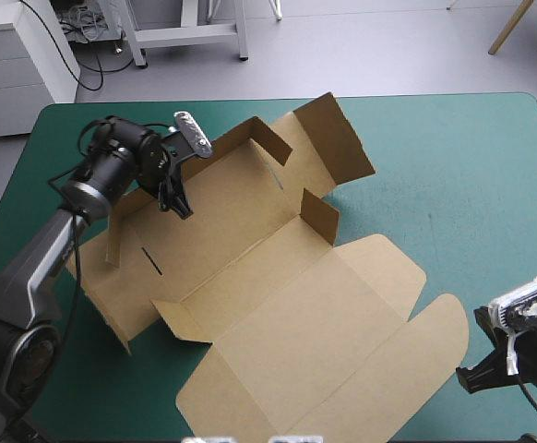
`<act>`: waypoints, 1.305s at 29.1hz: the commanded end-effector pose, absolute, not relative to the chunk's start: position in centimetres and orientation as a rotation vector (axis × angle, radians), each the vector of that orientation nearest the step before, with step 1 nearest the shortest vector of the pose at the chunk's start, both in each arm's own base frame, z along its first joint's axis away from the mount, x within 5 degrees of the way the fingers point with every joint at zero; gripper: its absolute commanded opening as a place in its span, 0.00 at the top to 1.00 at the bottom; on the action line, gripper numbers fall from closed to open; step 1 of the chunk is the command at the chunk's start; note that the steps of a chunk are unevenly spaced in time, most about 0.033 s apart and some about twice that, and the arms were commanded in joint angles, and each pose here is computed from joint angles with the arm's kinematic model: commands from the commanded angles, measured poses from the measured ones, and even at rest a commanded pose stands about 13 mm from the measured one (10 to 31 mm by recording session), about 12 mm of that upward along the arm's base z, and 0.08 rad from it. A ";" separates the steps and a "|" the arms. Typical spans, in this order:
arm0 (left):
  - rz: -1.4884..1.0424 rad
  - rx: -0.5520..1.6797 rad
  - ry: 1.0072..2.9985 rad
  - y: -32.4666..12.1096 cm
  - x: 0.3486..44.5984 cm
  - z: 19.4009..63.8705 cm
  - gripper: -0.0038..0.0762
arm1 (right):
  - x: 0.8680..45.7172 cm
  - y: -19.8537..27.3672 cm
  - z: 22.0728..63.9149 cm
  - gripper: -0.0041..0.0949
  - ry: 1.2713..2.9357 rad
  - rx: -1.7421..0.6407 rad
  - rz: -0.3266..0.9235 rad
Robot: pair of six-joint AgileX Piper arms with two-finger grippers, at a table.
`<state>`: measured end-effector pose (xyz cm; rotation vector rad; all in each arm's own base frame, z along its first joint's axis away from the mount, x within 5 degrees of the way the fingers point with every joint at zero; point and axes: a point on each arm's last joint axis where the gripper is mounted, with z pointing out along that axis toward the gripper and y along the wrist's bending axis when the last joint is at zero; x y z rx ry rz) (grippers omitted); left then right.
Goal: Fold the box
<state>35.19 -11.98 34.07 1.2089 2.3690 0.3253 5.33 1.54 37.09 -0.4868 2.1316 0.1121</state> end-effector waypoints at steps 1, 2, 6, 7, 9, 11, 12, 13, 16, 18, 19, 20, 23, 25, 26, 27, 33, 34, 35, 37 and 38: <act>0.527 1.270 2.137 -13.9 35.7 36.7 0.96 | 5.7 1.5 38.2 0.98 2.056 -0.471 0.102; 0.574 1.295 2.101 -14.4 35.9 36.7 0.96 | 5.7 1.5 38.2 0.98 2.056 -0.471 0.102; 0.629 1.368 1.981 -16.6 36.3 36.1 0.96 | 5.7 1.6 38.2 0.98 2.053 -0.471 0.102; 0.634 1.381 1.954 -17.1 36.4 36.0 0.96 | 5.7 1.6 38.2 0.98 2.051 -0.470 0.103; 0.648 1.410 1.899 -17.9 36.3 36.0 0.96 | 5.7 1.6 38.2 0.98 2.051 -0.470 0.103; 0.677 1.434 1.846 -18.7 36.1 36.2 0.96 | 5.7 1.6 38.2 0.98 2.051 -0.470 0.103; 0.680 1.440 1.828 -19.1 35.9 36.3 0.96 | 5.7 1.6 38.2 0.98 2.051 -0.470 0.103; 0.664 1.429 1.833 -19.7 35.6 36.3 0.96 | 5.7 1.6 38.2 0.98 2.051 -0.470 0.103; 0.648 1.479 1.834 -21.3 34.2 36.1 0.96 | 5.7 1.6 38.2 0.98 2.051 -0.470 0.103; 0.641 1.508 1.804 -22.2 33.6 36.1 0.96 | 5.7 1.6 38.2 0.98 2.051 -0.470 0.103; 0.634 1.519 1.784 -22.6 33.2 36.1 0.96 | 5.7 1.6 38.2 0.98 2.051 -0.470 0.103; 0.632 1.527 1.764 -22.9 32.9 36.1 0.96 | 5.7 1.6 38.2 0.98 2.051 -0.470 0.103; 0.641 1.543 1.716 -23.3 31.8 35.9 0.96 | 5.7 1.5 38.2 0.98 2.055 -0.465 0.093; 0.677 1.553 1.684 -23.3 31.0 35.6 0.96 | 5.7 1.4 38.2 0.98 2.054 -0.465 0.084; 0.702 1.557 1.661 -23.3 30.6 35.3 0.96 | 5.7 1.4 38.2 0.98 2.053 -0.465 0.079; 0.717 1.556 1.633 -23.5 30.2 35.3 0.96 | 5.7 1.4 38.2 0.98 2.053 -0.465 0.077; 0.792 1.515 1.425 -24.7 27.7 35.5 0.96 | 5.8 1.2 38.3 0.98 2.049 -0.465 0.045; 0.804 1.521 1.391 -25.0 27.3 35.3 0.96 | 5.8 1.2 38.3 0.98 2.050 -0.455 0.048; 0.815 1.520 1.365 -25.2 27.0 35.3 0.96 | 5.8 1.1 38.3 0.98 2.050 -0.454 0.046; 0.839 1.518 1.303 -25.8 26.2 34.8 0.96 | 5.9 1.0 38.3 0.98 2.051 -0.437 0.039; 0.840 1.507 1.293 -26.0 26.0 34.7 0.96 | 5.9 1.0 38.3 0.98 2.051 -0.431 0.032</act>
